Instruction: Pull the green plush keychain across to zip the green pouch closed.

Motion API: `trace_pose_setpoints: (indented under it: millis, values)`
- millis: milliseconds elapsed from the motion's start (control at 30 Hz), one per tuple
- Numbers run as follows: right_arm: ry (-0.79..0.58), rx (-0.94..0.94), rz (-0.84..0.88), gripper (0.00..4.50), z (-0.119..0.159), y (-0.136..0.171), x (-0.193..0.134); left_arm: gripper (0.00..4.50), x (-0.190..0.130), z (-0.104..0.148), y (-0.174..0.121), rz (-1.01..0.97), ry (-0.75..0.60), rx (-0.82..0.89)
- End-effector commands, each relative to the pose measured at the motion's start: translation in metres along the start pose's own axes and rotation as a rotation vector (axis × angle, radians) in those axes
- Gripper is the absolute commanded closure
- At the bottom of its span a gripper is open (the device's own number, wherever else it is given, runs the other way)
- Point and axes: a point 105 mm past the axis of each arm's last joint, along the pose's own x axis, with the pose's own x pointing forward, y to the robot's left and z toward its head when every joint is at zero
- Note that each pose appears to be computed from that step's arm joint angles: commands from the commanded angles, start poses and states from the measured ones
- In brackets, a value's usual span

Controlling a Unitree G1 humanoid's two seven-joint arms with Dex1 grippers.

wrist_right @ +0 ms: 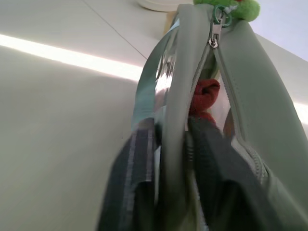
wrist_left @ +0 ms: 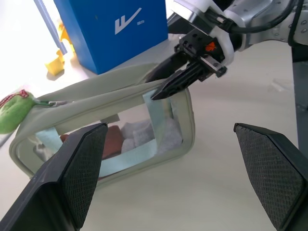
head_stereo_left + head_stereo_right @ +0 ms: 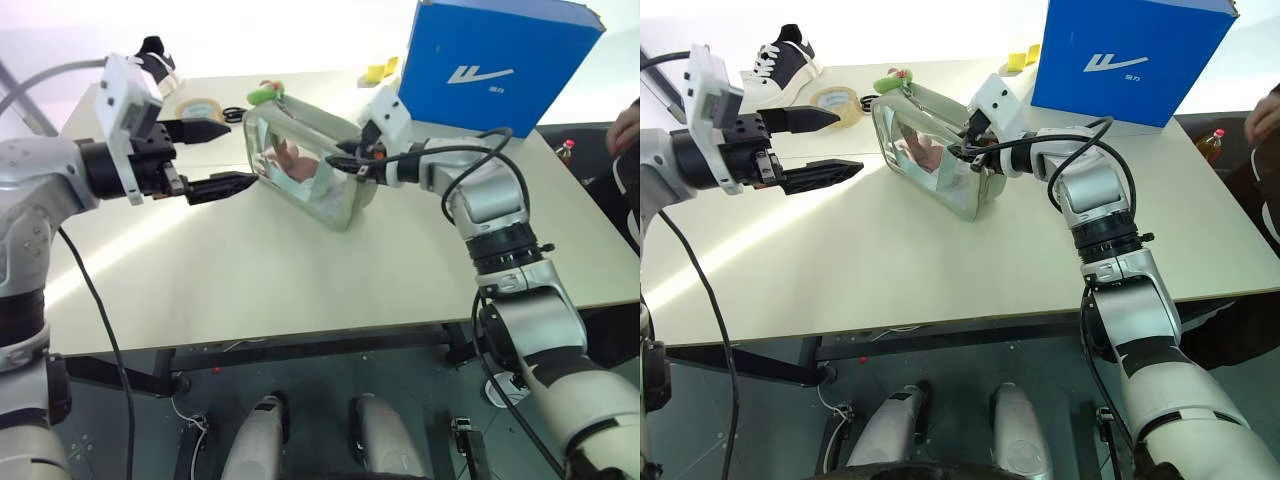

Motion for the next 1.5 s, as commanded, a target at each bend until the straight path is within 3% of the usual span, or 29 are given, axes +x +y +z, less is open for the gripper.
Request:
trace_pose_setpoints:
  millis: [33, 200, 300, 467, 833, 1000, 1033, 1233, 1500]
  values:
    - [-0.042, -0.073, 0.034, 4.43, 0.019, 0.004, -0.002, 0.00, -0.006, 0.009, 0.004, 0.035, -0.024, 0.043]
    - [-0.114, -0.178, 0.306, 4.43, 0.029, 0.030, -0.021, 0.00, -0.016, 0.010, 0.018, 0.090, -0.032, 0.025]
    - [-0.010, -0.282, 0.385, 4.43, 0.012, 0.021, -0.043, 0.00, -0.025, 0.007, 0.026, 0.124, -0.016, 0.023]
    - [0.128, -0.349, 0.329, 4.43, -0.013, -0.014, -0.070, 0.00, -0.034, 0.007, 0.027, 0.138, 0.008, 0.026]
    - [0.089, -0.326, 0.128, 4.43, -0.012, -0.049, -0.062, 0.00, -0.028, 0.009, 0.030, 0.125, 0.009, 0.043]
    - [0.071, -0.352, 0.146, 2.54, -0.003, -0.046, -0.065, 0.00, -0.027, 0.009, 0.029, 0.114, 0.012, 0.048]
    - [0.055, -0.361, 0.148, 2.00, 0.004, -0.045, -0.064, 0.00, -0.028, 0.009, 0.029, 0.116, 0.011, 0.047]
    - [-0.008, -0.400, 0.214, 2.00, 0.033, -0.026, -0.057, 0.00, -0.026, 0.007, 0.029, 0.113, 0.011, 0.046]
    - [0.059, -0.399, 0.191, 2.00, 0.018, -0.025, -0.042, 0.00, -0.024, 0.007, 0.029, 0.115, 0.009, 0.049]
